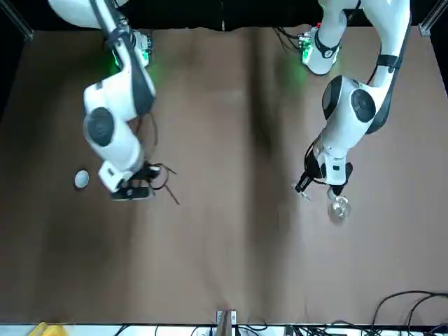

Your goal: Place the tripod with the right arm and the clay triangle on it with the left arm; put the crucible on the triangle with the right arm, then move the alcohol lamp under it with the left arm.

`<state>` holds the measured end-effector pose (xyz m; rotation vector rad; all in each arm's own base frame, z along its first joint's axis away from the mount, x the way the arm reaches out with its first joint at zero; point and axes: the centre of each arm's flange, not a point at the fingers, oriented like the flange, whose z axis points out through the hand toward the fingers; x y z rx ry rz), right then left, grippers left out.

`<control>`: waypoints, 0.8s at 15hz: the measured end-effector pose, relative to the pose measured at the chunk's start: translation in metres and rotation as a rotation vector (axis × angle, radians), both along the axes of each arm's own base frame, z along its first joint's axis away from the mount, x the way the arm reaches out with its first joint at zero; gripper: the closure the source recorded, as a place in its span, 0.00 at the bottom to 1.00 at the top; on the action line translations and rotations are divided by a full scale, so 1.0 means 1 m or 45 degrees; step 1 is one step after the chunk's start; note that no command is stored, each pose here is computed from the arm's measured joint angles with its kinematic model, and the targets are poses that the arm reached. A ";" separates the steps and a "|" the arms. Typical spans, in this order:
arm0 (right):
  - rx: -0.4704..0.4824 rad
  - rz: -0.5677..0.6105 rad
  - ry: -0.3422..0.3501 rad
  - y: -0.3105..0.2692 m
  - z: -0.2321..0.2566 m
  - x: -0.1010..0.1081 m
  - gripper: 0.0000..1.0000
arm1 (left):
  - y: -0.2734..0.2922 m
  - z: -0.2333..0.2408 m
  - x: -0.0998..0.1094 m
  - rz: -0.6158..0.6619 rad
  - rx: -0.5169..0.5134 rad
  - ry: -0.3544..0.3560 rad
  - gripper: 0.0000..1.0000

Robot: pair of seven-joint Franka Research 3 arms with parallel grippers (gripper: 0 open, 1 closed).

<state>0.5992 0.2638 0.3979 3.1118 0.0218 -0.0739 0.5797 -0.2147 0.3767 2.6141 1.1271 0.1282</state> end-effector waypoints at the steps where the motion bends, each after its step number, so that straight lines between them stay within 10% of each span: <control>1: -0.006 -0.032 0.003 0.021 -0.006 -0.005 0.92 | -0.002 0.004 0.001 0.017 -0.024 0.001 0.87; 12: 0.065 -0.224 0.059 0.166 -0.059 -0.034 0.92 | -0.022 0.012 0.006 0.039 -0.098 0.005 0.87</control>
